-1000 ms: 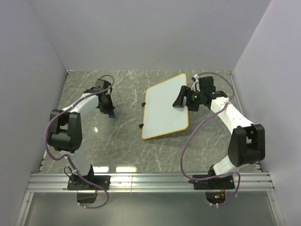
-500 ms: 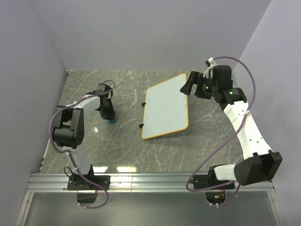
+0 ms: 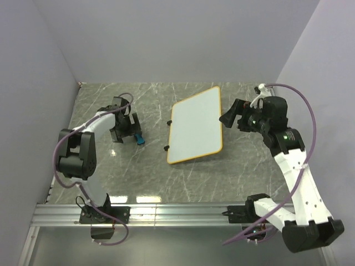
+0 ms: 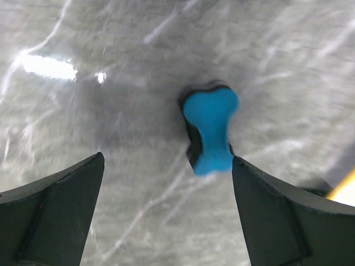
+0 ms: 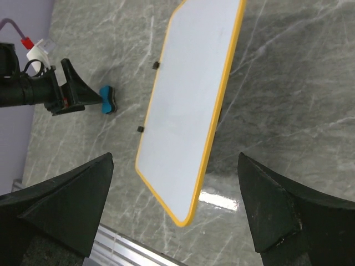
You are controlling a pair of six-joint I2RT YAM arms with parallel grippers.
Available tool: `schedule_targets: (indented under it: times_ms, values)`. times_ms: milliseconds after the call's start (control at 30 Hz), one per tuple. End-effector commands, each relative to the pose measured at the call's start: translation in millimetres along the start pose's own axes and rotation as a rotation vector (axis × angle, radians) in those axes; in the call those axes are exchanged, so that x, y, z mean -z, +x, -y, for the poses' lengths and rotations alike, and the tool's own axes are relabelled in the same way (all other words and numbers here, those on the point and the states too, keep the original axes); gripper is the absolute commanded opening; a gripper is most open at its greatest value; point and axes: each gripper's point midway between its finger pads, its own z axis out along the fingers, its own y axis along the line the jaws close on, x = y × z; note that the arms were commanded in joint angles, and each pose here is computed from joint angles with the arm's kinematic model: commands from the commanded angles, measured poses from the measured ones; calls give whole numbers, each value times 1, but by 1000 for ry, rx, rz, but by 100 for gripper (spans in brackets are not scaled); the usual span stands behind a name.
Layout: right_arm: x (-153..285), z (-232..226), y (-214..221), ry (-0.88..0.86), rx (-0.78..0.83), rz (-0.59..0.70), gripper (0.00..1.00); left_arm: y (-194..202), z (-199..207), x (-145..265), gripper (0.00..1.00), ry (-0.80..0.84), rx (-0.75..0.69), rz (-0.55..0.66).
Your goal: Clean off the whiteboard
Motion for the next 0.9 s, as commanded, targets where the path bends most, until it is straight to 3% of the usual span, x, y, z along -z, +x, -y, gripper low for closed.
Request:
schedule_targets:
  times_ms: [0, 267, 567, 867]
  values:
    - [19, -15, 1, -63, 8, 44, 100, -18, 10, 49, 99, 38, 42, 108]
    - [65, -43, 38, -207, -132, 38, 100, 3, 34, 125, 99, 155, 91, 186]
    - [107, -40, 83, -239, -171, 53, 100, 49, 91, 244, 99, 525, -18, 316]
    - [123, -36, 117, -266, -175, 32, 100, 83, 99, 307, 99, 748, -66, 368]
